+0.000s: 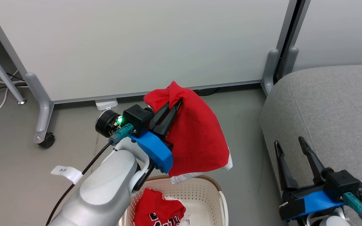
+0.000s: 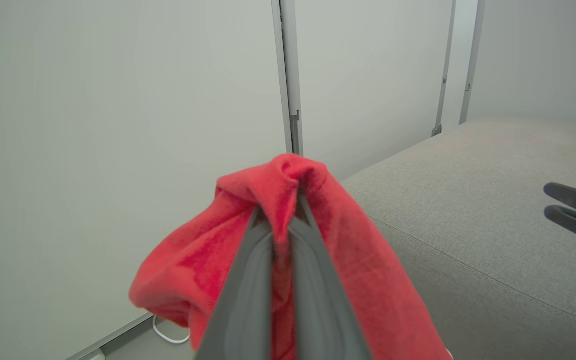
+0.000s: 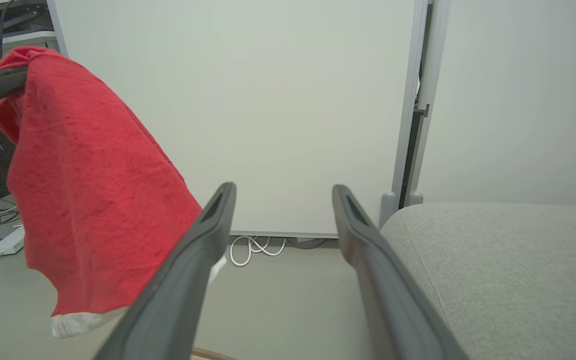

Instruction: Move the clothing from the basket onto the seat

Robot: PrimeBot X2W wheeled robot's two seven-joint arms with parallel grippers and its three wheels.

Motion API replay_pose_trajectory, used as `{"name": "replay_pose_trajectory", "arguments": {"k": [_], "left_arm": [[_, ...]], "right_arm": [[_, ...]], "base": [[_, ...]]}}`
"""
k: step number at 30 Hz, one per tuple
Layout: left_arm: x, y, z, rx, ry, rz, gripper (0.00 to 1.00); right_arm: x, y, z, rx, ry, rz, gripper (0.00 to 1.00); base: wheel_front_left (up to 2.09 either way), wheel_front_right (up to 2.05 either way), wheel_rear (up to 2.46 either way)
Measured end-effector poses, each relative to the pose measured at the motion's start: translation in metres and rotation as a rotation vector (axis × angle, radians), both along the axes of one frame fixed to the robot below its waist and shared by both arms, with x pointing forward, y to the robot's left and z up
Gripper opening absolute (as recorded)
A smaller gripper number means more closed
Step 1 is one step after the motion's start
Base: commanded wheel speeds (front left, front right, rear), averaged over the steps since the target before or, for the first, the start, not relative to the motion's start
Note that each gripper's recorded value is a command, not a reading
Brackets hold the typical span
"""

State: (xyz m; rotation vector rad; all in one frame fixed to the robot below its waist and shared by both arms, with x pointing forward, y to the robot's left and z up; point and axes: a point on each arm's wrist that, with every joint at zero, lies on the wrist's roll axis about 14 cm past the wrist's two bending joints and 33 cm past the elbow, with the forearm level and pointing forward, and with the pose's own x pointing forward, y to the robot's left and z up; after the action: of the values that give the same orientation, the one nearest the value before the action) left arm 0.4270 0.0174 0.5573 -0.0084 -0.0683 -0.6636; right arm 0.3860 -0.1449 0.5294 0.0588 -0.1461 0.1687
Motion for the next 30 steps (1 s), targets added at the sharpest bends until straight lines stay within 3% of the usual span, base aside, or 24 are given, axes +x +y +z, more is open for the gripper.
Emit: {"name": "replay_pose_trajectory", "arguments": {"k": [10,21,30], "left_arm": [[0.000,0.002,0.000,-0.003,0.002,0.007,0.00],[0.005,0.003,-0.002,-0.003,0.006,0.007,0.00],[0.010,0.000,-0.004,-0.006,0.005,0.004,0.00]], "right_arm": [[0.008,0.023,0.014,-0.015,-0.042,0.067,1.00],[0.026,0.092,0.045,-0.087,-0.141,0.293,1.00],[0.049,0.125,0.037,-0.194,-0.123,0.421,1.00]], "base": [[0.00,0.00,0.00],[0.00,0.00,0.00],[0.00,0.00,0.00]]}}
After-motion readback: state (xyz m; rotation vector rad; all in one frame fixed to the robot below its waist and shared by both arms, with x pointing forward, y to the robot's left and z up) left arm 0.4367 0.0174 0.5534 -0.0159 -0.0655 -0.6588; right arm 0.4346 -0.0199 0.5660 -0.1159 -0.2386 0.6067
